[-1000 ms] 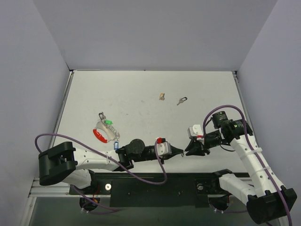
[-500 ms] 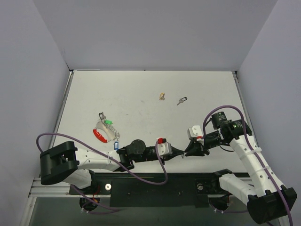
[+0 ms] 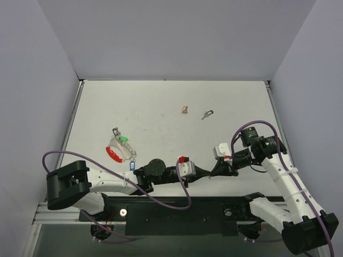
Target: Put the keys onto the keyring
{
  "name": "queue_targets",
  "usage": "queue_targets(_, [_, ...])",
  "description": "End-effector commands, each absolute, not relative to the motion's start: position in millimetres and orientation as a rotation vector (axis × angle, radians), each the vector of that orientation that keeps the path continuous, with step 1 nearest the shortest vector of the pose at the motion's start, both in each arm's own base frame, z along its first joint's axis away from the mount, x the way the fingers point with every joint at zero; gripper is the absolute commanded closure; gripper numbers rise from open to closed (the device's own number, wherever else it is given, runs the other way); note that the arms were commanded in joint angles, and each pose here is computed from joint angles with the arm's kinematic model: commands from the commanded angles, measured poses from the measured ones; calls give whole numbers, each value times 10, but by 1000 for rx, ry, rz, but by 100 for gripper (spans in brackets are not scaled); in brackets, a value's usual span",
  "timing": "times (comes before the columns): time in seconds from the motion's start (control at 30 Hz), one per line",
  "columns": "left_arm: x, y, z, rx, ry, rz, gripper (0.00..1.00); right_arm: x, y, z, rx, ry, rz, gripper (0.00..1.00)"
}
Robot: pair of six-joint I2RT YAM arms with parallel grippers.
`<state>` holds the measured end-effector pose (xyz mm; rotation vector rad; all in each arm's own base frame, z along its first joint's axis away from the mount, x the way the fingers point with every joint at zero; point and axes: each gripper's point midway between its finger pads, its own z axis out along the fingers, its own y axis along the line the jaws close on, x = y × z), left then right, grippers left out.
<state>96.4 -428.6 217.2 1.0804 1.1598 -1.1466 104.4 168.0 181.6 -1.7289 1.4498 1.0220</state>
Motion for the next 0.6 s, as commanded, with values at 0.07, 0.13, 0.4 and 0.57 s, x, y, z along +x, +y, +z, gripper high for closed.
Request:
queue_targets(0.07, [937,-4337,2449,1007,1086,-1209,100,949,1733,1859,-1711,1422,1094,100])
queue_targets(0.13, [940,-4330,2440,1001,1092,-1211,100,955,1730,1875,-1707,1433,1091,100])
queue_targets(0.4, [986,-4279,2402,954,1144,-1216,70,1006,1662,1863,-1687,1563,1062,100])
queue_targets(0.57, [1002,-4201,2449,922,1140,-1213,53,1039,1615,1831,-1686,1620,1034,100])
